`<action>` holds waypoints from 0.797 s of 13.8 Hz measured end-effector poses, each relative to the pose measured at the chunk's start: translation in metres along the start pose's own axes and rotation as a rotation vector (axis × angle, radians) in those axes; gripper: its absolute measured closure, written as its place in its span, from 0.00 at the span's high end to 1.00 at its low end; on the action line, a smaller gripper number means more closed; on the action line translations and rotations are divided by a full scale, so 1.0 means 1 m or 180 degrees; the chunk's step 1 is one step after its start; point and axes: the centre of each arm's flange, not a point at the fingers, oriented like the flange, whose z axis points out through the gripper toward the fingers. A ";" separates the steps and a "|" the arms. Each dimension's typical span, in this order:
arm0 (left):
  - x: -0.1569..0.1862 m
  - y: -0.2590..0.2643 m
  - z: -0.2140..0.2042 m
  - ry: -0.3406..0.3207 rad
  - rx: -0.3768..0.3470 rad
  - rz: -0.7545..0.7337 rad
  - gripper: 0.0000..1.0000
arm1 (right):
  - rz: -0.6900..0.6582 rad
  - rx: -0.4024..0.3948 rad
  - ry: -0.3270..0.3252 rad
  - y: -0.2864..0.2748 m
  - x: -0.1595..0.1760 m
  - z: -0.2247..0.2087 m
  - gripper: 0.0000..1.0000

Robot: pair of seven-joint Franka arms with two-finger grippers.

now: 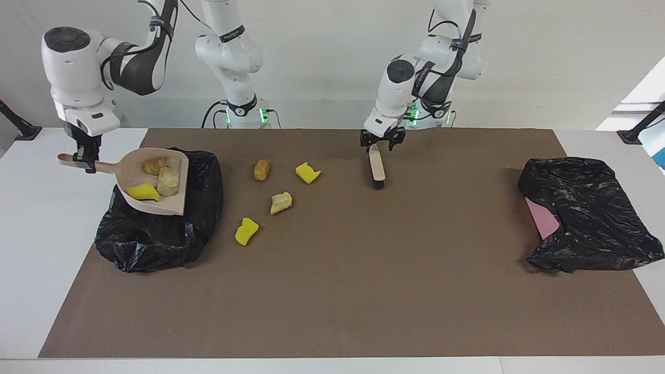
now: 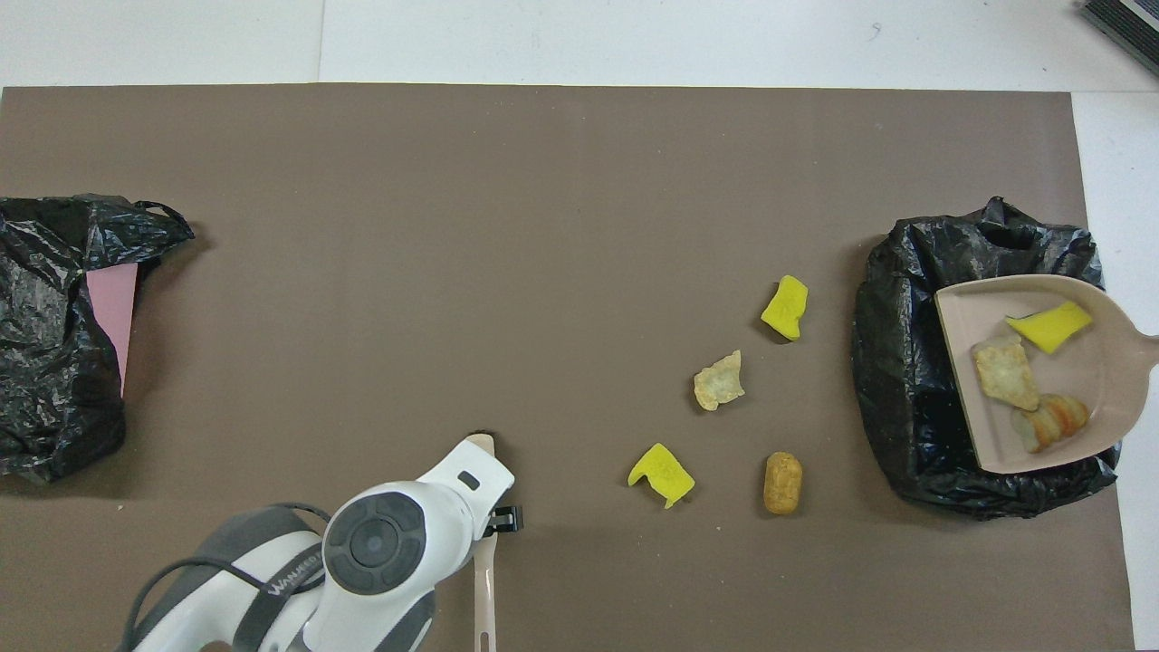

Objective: Sweep and dump trash in bin

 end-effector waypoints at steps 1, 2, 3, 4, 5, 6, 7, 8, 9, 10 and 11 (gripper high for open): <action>0.020 -0.009 -0.007 0.0035 -0.0037 -0.0019 1.00 | -0.0065 -0.0002 -0.0112 0.000 0.003 -0.002 0.31; 0.038 -0.018 -0.013 0.0070 -0.0067 -0.0035 1.00 | -0.0131 0.0008 -0.0225 0.002 0.008 -0.005 0.31; 0.056 -0.026 -0.020 0.0111 -0.0091 -0.0053 1.00 | -0.0205 0.0008 -0.0335 0.006 0.016 -0.010 0.31; 0.073 -0.033 -0.026 0.0155 -0.0109 -0.0066 1.00 | -0.0256 -0.0002 -0.0444 0.010 0.026 -0.014 0.31; 0.091 -0.040 -0.033 0.0197 -0.0123 -0.0074 1.00 | -0.0282 -0.0011 -0.0554 0.013 0.035 -0.018 0.31; 0.110 -0.049 -0.041 0.0233 -0.0138 -0.0087 1.00 | -0.0315 -0.0019 -0.0672 0.015 0.044 -0.023 0.31; 0.127 -0.057 -0.049 0.0277 -0.0159 -0.0112 1.00 | -0.0348 -0.0014 -0.0763 0.016 0.051 -0.026 0.31; 0.141 -0.064 -0.056 0.0316 -0.0176 -0.0138 1.00 | -0.0350 -0.0001 -0.0823 0.016 0.056 -0.030 0.31; 0.153 -0.071 -0.064 0.0351 -0.0188 -0.0161 1.00 | -0.0312 0.0001 -0.0864 0.015 0.059 -0.032 0.31; 0.164 -0.079 -0.074 0.0381 -0.0189 -0.0166 1.00 | -0.0263 0.0004 -0.0907 0.014 0.059 -0.034 0.31; 0.173 -0.087 -0.085 0.0394 -0.0186 -0.0142 1.00 | -0.0245 0.0009 -0.0988 0.013 0.059 -0.035 0.31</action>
